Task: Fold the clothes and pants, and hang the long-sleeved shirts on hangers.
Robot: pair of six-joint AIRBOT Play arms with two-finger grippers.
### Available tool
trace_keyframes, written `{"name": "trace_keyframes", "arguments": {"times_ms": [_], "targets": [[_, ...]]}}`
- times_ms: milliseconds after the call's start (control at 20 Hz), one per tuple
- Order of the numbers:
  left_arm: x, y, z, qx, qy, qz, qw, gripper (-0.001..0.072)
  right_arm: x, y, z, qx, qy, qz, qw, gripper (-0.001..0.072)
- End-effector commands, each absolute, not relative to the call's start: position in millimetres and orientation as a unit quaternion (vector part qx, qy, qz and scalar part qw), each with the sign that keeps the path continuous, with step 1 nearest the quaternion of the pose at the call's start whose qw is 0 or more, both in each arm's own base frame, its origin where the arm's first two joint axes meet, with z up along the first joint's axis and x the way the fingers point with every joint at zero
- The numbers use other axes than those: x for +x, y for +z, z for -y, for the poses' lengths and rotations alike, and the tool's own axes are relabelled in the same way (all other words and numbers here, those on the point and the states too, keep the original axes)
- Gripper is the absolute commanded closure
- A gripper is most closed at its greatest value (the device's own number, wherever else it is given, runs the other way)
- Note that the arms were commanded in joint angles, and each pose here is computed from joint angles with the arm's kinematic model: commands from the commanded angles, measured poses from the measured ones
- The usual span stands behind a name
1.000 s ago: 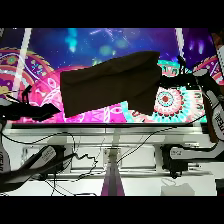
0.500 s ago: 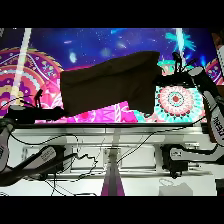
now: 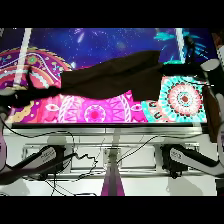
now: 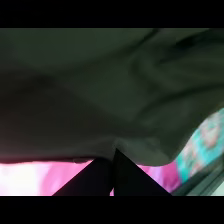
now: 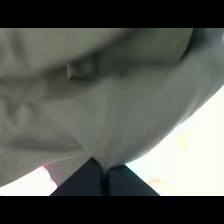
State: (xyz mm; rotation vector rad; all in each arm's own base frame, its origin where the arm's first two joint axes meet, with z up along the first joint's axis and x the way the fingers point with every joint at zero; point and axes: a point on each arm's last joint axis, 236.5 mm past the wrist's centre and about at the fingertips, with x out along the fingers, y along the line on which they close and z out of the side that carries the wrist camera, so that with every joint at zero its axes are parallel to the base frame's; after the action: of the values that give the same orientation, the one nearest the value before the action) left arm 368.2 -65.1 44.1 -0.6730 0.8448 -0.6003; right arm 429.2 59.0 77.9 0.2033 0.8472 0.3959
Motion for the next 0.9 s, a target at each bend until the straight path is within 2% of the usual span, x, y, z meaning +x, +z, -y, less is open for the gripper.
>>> {"name": "trace_keyframes", "arguments": {"times_ms": [0, 200, 400, 650, 750, 850], "targets": [[405.7, 236.4, 70.8, -0.313, -0.375, -0.161, 0.858, 0.0696, 417.3, 193.4, -50.7, 0.030, 0.177, -0.289, 0.940, 0.0702], [366.7, 380.1, 70.5, -0.225, -0.392, -0.004, 0.892, 0.0696, 361.7, 360.3, -43.4, -0.046, 0.138, -0.088, 0.985, 0.0702], [307.2, 450.8, 64.4, -0.151, -0.332, 0.097, 0.926, 0.0696, 270.7, 483.0, -48.4, -0.079, 0.110, 0.088, 0.987, 0.0702], [241.0, 516.4, 41.4, -0.078, -0.183, 0.225, 0.954, 0.0696, 197.5, 536.3, -57.6, -0.097, 0.102, 0.176, 0.974, 0.0703], [224.3, 531.6, 27.1, -0.057, -0.121, 0.261, 0.956, 0.0697, 192.0, 548.9, -54.9, -0.074, 0.098, 0.197, 0.973, 0.0703], [223.9, 532.8, 16.5, -0.049, -0.091, 0.265, 0.959, 0.0697, 206.8, 549.0, -50.1, -0.067, 0.093, 0.194, 0.974, 0.0703]]}}
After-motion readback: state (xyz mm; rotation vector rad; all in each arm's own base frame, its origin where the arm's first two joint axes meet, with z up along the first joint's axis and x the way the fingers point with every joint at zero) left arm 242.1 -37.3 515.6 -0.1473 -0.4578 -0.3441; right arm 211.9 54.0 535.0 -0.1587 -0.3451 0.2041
